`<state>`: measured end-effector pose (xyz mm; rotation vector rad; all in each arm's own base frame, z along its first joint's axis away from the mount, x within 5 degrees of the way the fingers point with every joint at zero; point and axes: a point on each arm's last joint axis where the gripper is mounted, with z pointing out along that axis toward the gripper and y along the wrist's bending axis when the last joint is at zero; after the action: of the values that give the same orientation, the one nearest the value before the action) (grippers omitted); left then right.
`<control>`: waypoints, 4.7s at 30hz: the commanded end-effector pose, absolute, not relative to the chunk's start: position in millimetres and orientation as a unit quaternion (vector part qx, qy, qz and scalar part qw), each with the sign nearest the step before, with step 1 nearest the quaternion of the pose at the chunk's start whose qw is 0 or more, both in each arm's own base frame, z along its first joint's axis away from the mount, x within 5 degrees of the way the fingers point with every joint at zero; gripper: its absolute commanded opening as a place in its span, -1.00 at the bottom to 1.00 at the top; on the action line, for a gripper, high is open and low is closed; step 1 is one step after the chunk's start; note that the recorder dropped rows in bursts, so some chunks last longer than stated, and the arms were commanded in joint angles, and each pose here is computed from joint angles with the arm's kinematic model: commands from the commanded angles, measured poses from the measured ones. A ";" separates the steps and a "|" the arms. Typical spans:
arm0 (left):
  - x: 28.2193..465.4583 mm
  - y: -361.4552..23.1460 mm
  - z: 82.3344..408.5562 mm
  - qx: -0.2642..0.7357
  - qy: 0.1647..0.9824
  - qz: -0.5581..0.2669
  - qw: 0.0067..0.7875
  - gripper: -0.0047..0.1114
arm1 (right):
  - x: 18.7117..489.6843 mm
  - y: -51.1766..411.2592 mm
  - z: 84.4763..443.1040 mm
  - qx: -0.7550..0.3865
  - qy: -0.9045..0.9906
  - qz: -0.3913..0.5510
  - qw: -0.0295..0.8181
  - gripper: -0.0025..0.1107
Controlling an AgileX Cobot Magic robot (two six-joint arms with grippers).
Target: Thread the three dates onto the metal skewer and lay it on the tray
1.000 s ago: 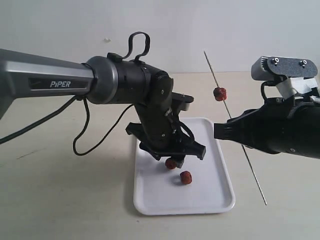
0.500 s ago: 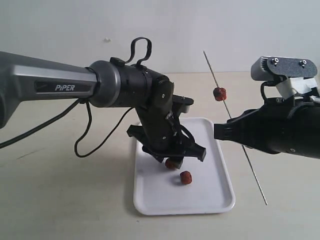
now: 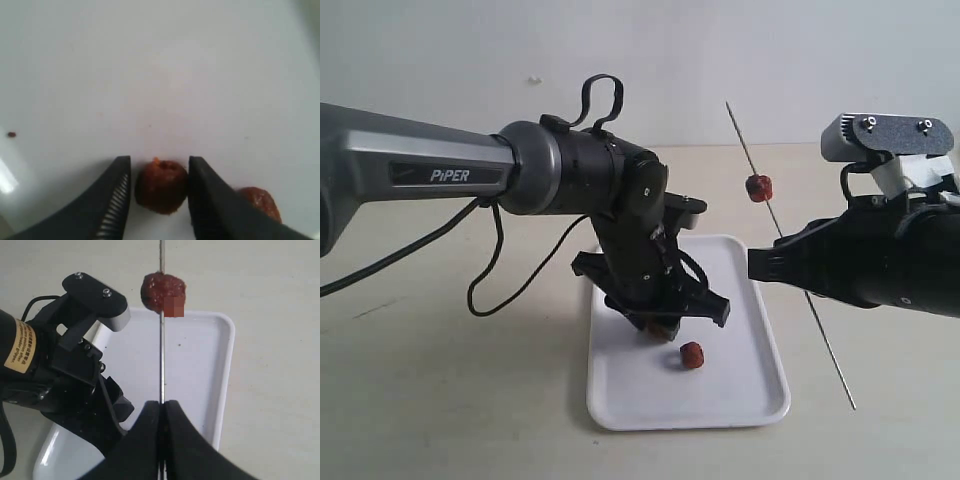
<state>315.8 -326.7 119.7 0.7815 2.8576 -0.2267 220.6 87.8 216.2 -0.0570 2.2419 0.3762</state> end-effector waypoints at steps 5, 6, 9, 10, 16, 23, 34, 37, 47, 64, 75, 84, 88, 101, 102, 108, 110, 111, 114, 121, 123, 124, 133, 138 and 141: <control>315.6 -328.3 122.4 0.265 0.957 -0.078 0.088 -0.27 | 218.9 87.1 216.6 -0.028 0.894 0.147 0.423 -0.96; 315.6 -328.3 122.4 0.265 0.957 -0.078 0.088 -0.27 | 218.9 87.1 216.6 -0.029 0.894 0.147 0.423 -0.96; 316.1 -328.8 122.5 0.267 0.956 -0.079 0.091 -0.27 | 218.9 87.1 216.6 -0.029 0.894 0.147 0.423 -0.96; 316.4 -329.1 122.6 0.268 0.955 -0.080 0.094 -0.27 | 218.9 87.1 216.6 -0.029 0.894 0.147 0.423 -0.96; 317.7 -330.3 123.1 0.271 0.953 -0.085 0.103 -0.27 | 218.9 87.1 216.6 -0.030 0.894 0.147 0.423 -0.96; 316.2 -329.0 122.6 0.272 0.955 -0.080 0.093 -0.46 | 218.9 87.1 216.6 -0.031 0.894 0.146 0.423 -0.96; 318.3 -325.0 126.4 0.267 0.956 -0.079 0.090 -0.73 | 218.9 87.1 216.6 -0.031 0.894 0.146 0.423 -0.96; 323.7 -318.7 138.5 0.254 0.958 -0.091 0.096 -0.73 | 218.9 87.1 216.6 -0.031 0.894 0.146 0.423 -0.96; 351.6 -292.3 184.2 0.188 0.938 -0.278 0.091 -0.73 | 210.1 85.8 203.9 -0.037 0.903 0.149 0.402 -0.96; 384.6 -267.3 224.8 0.109 0.823 -0.548 0.102 -0.73 | 177.4 87.7 169.7 -0.062 0.921 0.200 0.327 -0.96; 390.8 -252.9 210.0 0.058 0.813 -0.568 0.115 -0.73 | 171.1 90.1 165.6 -0.070 0.921 0.221 0.313 -0.96; 392.4 -238.0 196.9 0.030 0.810 -0.575 0.114 -0.73 | 170.2 91.8 166.6 -0.074 0.919 0.231 0.312 -0.96; 392.0 -235.6 193.9 0.029 0.811 -0.573 0.114 -0.73 | 169.4 92.4 168.8 -0.076 0.916 0.237 0.315 -0.96; 390.5 -235.9 193.9 0.034 0.808 -0.578 0.112 -0.40 | 173.1 97.9 179.1 -0.086 0.904 0.261 0.327 -0.96; 390.5 -235.9 193.9 0.034 0.808 -0.578 0.112 -0.42 | 173.7 98.1 179.8 -0.086 0.904 0.261 0.328 -0.96; 391.9 -235.4 193.1 0.030 0.811 -0.573 0.118 -0.44 | 180.5 100.9 188.5 -0.074 0.898 0.271 0.339 -0.96; 391.9 -235.4 193.1 0.031 0.811 -0.573 0.118 -0.44 | 182.6 100.9 190.6 -0.070 0.897 0.269 0.343 -0.96; 391.9 -235.4 193.1 0.032 0.811 -0.573 0.119 -0.44 | 184.2 101.5 192.8 -0.069 0.896 0.271 0.346 -0.96; 391.6 -235.5 193.2 0.033 0.810 -0.574 0.118 -0.44 | 187.9 103.0 198.0 -0.069 0.892 0.274 0.354 -0.96; 391.7 -235.6 193.7 0.032 0.808 -0.576 0.118 -0.44 | 190.5 104.2 196.2 -0.068 0.894 0.274 0.349 -0.96; 391.8 -235.7 193.8 0.031 0.808 -0.576 0.118 -0.44 | 192.0 104.7 191.3 -0.066 0.899 0.270 0.339 -0.96; 391.8 -235.7 193.8 0.031 0.808 -0.576 0.118 -0.44 | 192.4 104.8 190.0 -0.065 0.900 0.270 0.337 -0.96; 392.0 -235.6 193.9 0.032 0.808 -0.576 0.120 -0.44 | 194.2 105.2 183.6 -0.064 0.906 0.263 0.325 -0.96; 392.0 -235.6 193.9 0.032 0.808 -0.576 0.120 -0.44 | 194.2 105.2 183.6 -0.064 0.906 0.263 0.325 -0.96; 392.7 -235.4 193.5 0.030 0.809 -0.574 0.123 -0.44 | 194.1 105.1 184.0 -0.064 0.906 0.263 0.326 -0.96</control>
<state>391.3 -237.3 190.3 0.0999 2.3795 -1.6728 192.8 104.3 182.0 -0.1558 2.3828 0.6899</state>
